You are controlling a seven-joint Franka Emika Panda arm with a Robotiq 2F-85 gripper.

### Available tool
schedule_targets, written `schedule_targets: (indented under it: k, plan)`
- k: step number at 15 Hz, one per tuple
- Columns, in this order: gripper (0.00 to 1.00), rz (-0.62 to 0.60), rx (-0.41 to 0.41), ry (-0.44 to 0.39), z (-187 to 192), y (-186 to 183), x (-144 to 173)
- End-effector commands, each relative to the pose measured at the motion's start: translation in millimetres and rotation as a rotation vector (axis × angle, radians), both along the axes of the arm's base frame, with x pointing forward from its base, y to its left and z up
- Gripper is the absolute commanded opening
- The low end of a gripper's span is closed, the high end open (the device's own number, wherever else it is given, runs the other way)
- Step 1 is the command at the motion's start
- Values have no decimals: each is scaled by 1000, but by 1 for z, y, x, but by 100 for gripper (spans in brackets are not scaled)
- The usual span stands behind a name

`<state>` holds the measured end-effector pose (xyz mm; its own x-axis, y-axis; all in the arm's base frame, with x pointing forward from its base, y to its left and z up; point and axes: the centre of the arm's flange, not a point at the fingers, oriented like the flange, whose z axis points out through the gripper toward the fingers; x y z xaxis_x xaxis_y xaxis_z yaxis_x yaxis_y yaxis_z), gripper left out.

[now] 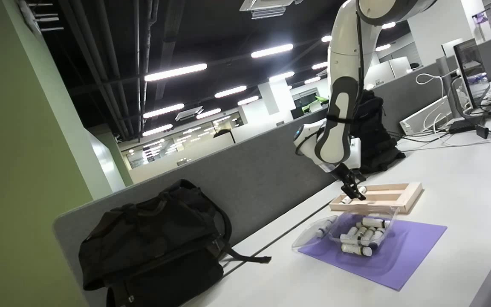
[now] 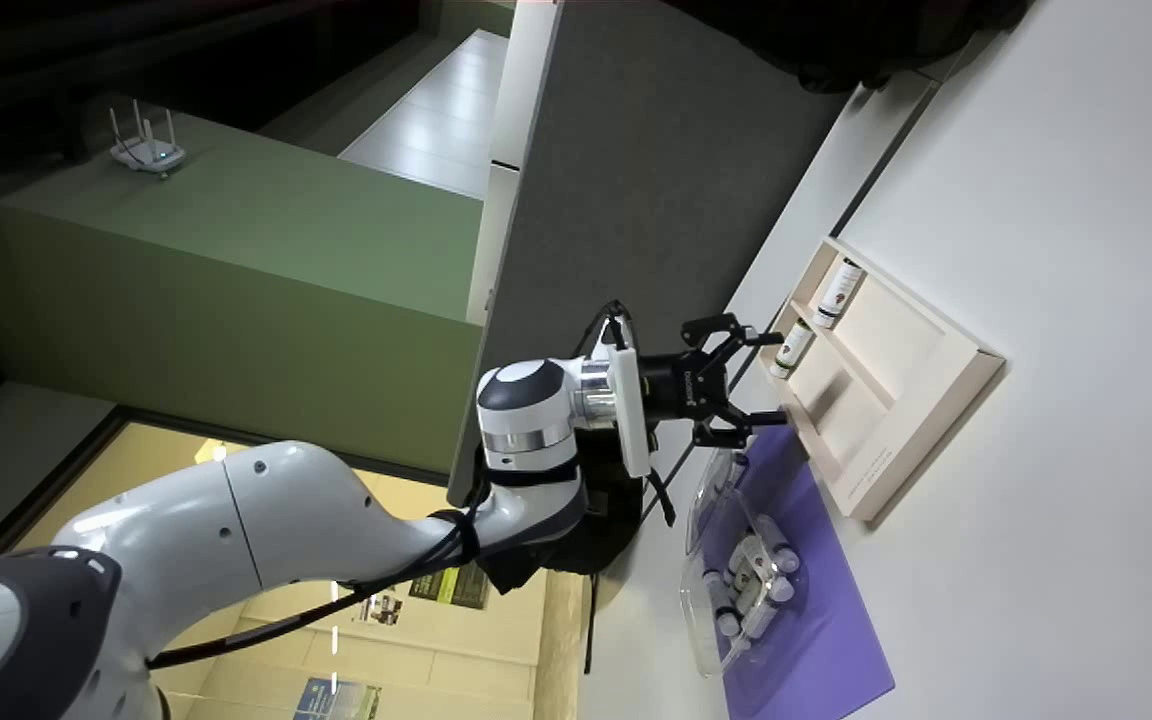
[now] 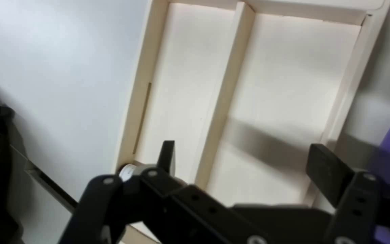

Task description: Take the bottle from the table and put it in the clear bowl

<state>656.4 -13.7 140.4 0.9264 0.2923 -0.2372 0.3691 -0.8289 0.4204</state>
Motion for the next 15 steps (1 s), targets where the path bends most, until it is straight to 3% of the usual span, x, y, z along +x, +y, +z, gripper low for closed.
schedule_targets:
  k: [1, 8, 15]
  plan:
    - [100, -34, 81, -65, -13, 4, 2]
    - [100, -89, 209, -171, -10, 17, 6]
    - [100, -229, 353, -107, -21, 18, 7]
